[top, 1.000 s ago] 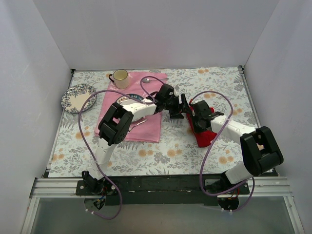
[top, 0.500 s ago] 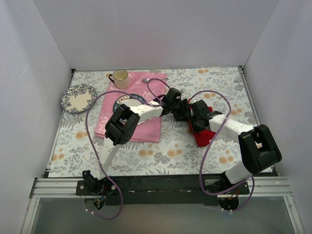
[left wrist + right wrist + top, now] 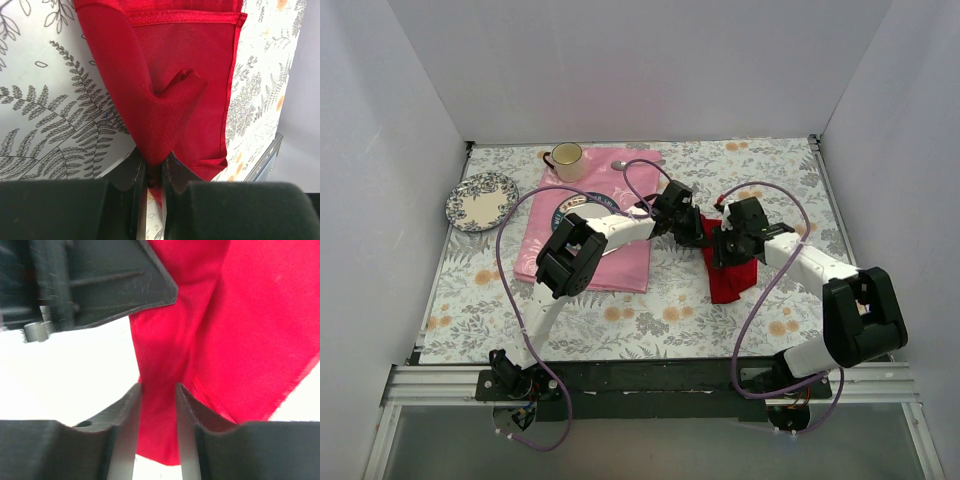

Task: Fold the napkin, place the utensils inside, and roll it up
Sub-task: Roll the napkin with the utensil

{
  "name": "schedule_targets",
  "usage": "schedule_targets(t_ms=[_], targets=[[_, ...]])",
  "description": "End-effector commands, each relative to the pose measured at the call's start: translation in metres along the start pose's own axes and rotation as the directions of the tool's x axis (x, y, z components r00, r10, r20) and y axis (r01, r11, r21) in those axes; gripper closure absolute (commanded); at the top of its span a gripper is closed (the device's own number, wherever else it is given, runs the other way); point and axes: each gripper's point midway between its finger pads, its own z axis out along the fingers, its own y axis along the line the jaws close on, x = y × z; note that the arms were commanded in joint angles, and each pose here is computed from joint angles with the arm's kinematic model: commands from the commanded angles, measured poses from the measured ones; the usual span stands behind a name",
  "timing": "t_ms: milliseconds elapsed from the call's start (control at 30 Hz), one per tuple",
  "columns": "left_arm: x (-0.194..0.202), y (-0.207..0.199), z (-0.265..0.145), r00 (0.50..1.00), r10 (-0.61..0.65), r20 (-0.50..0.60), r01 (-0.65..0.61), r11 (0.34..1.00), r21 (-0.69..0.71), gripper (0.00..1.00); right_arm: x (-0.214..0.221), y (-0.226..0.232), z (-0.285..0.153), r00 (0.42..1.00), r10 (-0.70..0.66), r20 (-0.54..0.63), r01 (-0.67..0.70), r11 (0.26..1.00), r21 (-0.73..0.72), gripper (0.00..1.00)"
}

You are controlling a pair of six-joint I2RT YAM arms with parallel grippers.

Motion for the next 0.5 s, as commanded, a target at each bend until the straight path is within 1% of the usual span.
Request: schedule_targets(t_ms=[0,100,200,233,267,300,467], targets=[[0.002,0.016,-0.005,0.999,0.043,-0.014,-0.043,0.998,-0.045,1.0,-0.042,0.013,-0.038,0.995,0.033,0.095,-0.022,0.993,-0.114,0.57],[0.002,0.013,-0.008,0.999,0.045,-0.01,-0.046,0.998,-0.033,1.0,-0.063,-0.003,-0.045,0.986,0.079,0.146,-0.065,0.993,-0.1,0.54],[-0.002,0.008,-0.012,0.999,0.042,0.001,-0.042,0.999,-0.019,1.0,-0.075,-0.019,-0.034,0.982,0.126,0.142,-0.113,0.989,-0.092,0.54],[-0.001,0.009,-0.012,0.999,0.038,-0.002,-0.038,0.999,-0.015,1.0,-0.071,-0.027,-0.021,0.982,0.154,0.108,-0.146,0.986,-0.084,0.57],[-0.002,0.008,-0.013,1.0,0.031,0.003,-0.031,0.999,-0.007,1.0,-0.073,-0.027,-0.017,0.982,0.166,0.093,-0.157,0.983,-0.1,0.68],[-0.003,0.007,-0.013,1.0,0.019,0.004,-0.019,1.0,-0.003,1.0,-0.071,-0.03,-0.01,0.982,0.174,0.079,-0.166,0.982,-0.091,0.72],[-0.013,0.008,-0.024,0.998,-0.04,0.047,0.039,0.999,0.022,1.0,-0.051,-0.058,0.016,0.979,0.197,0.046,-0.199,0.979,0.041,0.86]])
